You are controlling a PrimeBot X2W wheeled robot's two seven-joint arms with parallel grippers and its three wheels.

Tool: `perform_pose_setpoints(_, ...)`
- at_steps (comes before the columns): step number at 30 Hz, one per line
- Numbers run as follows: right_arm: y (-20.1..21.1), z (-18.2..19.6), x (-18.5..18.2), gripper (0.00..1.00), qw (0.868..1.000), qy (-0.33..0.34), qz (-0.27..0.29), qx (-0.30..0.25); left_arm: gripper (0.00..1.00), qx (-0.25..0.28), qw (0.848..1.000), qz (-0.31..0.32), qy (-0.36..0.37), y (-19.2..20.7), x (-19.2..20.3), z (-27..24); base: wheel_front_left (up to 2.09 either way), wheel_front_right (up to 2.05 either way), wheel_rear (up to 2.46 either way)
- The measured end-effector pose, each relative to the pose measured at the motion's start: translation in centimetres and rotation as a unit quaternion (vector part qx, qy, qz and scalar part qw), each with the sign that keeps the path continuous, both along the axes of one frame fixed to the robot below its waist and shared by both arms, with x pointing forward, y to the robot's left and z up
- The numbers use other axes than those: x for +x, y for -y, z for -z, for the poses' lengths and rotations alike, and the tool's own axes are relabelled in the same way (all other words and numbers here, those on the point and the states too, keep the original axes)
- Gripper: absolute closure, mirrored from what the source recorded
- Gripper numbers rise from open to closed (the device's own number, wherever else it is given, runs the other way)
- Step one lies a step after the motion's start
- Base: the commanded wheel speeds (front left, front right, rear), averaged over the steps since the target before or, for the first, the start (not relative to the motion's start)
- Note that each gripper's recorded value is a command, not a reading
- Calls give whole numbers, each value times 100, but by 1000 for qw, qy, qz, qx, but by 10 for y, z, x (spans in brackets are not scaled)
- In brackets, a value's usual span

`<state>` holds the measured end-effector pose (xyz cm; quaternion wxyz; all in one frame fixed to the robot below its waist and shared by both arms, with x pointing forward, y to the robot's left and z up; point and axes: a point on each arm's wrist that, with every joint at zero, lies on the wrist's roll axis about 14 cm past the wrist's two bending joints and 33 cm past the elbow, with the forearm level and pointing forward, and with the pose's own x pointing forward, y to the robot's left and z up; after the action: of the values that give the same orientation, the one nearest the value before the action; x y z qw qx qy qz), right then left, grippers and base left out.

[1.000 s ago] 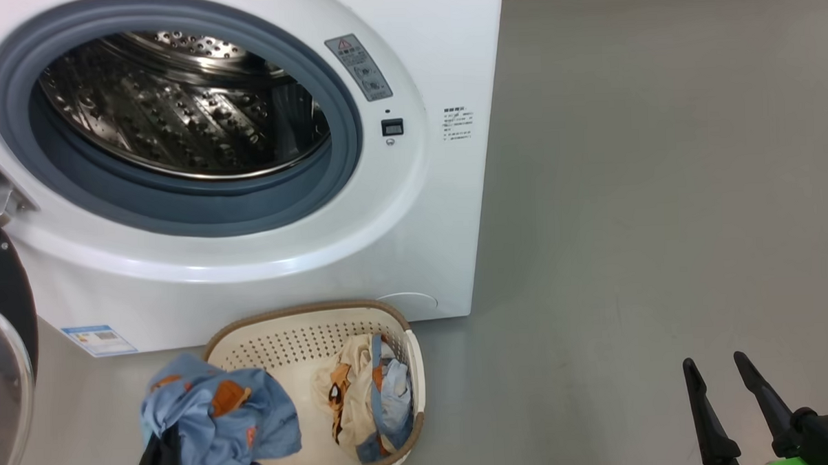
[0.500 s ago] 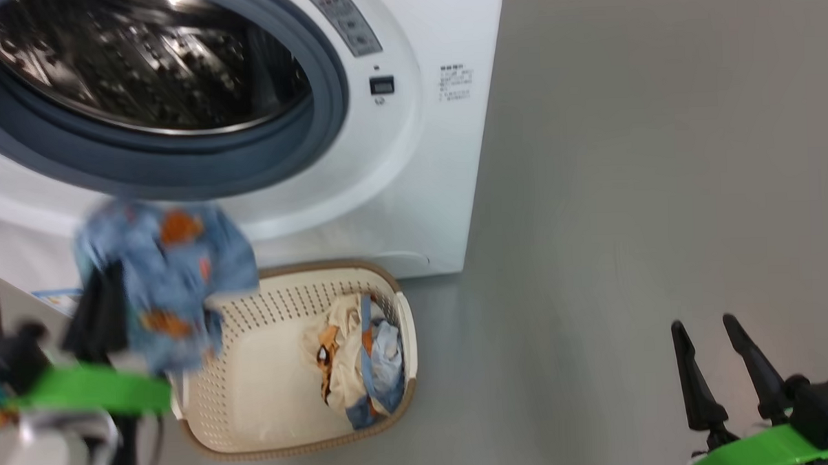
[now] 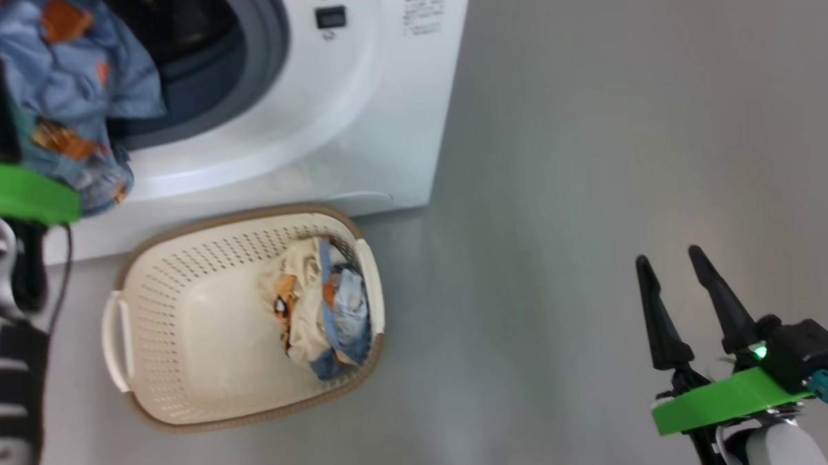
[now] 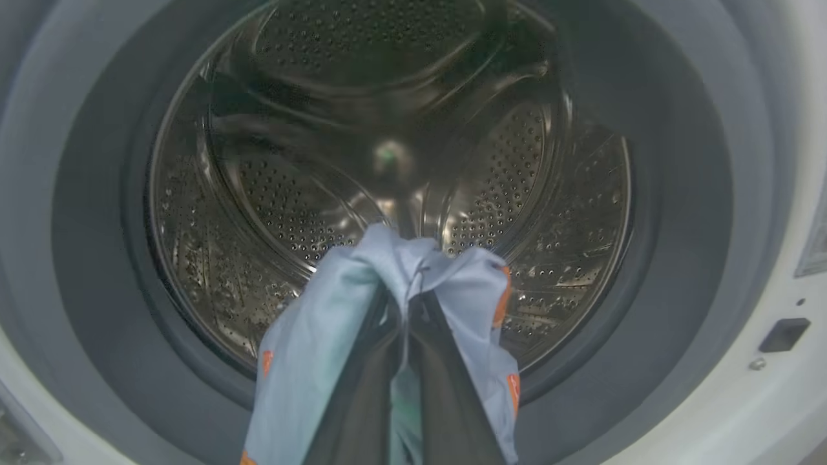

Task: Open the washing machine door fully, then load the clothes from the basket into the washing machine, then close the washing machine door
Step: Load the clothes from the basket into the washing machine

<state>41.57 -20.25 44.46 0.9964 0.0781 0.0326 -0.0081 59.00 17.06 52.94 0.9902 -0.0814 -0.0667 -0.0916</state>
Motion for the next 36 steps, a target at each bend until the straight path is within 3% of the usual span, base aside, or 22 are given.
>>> perform_pose_setpoints(9,7,14,3,0,1000,-19,12,-6,100,12,998,22,-63,24,56,42,0,0,0)
perform_pose_setpoints(18,20,29,0,0,999,-42,32,-1,100,3,999,23,31,35,103,-11,0,0,0)
perform_pose_setpoints(20,21,30,-1,0,998,-44,35,-1,42,0,999,20,33,34,104,-11,0,0,0)
perform_pose_setpoints(21,22,31,-1,0,998,-45,36,-2,4,2,999,18,36,33,106,-11,0,0,0)
perform_pose_setpoints(22,23,32,-2,0,998,-47,37,-3,0,-1,999,13,39,31,107,-11,0,0,0)
perform_pose_setpoints(36,18,26,5,0,999,-34,29,0,0,7,1000,2,-26,25,87,39,0,0,0)
